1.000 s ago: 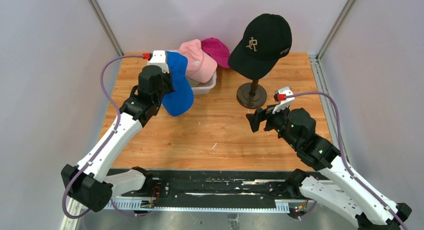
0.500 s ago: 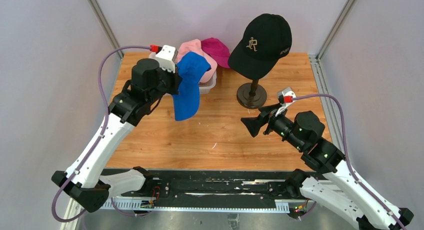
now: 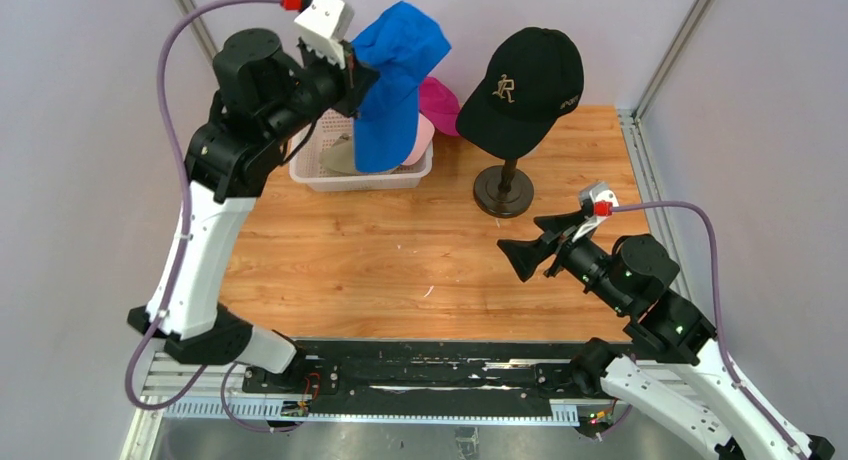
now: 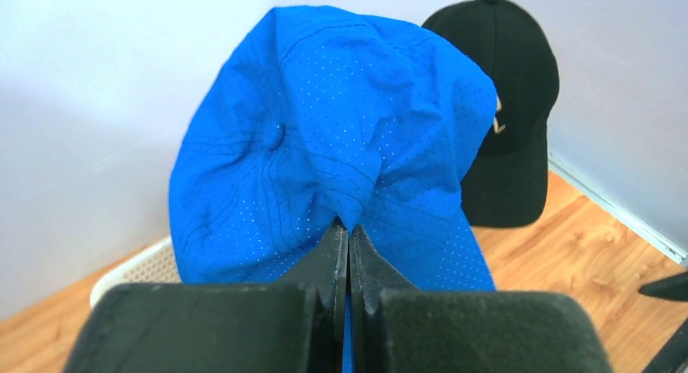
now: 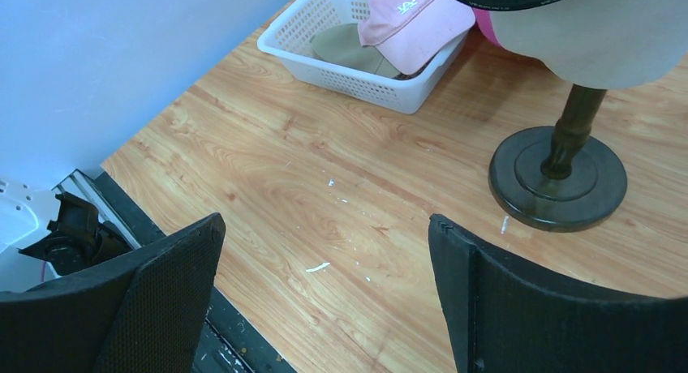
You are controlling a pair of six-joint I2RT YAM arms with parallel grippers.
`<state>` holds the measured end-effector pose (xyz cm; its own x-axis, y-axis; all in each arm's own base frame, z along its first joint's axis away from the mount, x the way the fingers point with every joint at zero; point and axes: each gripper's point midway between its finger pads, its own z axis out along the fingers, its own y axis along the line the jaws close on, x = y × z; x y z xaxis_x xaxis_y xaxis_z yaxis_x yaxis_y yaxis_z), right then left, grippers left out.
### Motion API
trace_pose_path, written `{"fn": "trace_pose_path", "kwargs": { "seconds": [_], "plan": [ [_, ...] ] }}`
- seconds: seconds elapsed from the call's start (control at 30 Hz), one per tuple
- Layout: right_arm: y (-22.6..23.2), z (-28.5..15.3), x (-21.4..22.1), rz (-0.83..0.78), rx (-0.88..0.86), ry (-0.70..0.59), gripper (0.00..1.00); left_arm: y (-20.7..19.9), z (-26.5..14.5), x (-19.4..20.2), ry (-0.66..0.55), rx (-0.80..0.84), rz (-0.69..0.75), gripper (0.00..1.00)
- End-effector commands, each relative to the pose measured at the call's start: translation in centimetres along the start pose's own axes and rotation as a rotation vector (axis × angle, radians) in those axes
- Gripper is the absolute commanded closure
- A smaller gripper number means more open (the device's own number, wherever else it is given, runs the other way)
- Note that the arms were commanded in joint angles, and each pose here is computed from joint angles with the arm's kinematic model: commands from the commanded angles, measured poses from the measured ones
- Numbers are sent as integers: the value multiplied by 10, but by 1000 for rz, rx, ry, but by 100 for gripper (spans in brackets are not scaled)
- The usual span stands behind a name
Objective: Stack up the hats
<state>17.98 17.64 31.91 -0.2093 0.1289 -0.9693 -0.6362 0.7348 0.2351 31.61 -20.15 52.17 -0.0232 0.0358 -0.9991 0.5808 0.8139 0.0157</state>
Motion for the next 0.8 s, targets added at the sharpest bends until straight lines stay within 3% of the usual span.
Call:
{"fn": "trace_pose_path", "kwargs": {
  "seconds": [0.0, 0.33, 0.77],
  "plan": [
    [-7, -14, -11, -28, 37, -26, 6, -12, 28, -10, 8, 90, 54, 100],
    [-19, -23, 4, -29, 86, -21, 5, -32, 81, -35, -93, 131, 133, 100],
    [-5, -2, -22, -8, 37, -71, 5, -48, 66, -41, -121, 154, 158, 100]
  ]
}}
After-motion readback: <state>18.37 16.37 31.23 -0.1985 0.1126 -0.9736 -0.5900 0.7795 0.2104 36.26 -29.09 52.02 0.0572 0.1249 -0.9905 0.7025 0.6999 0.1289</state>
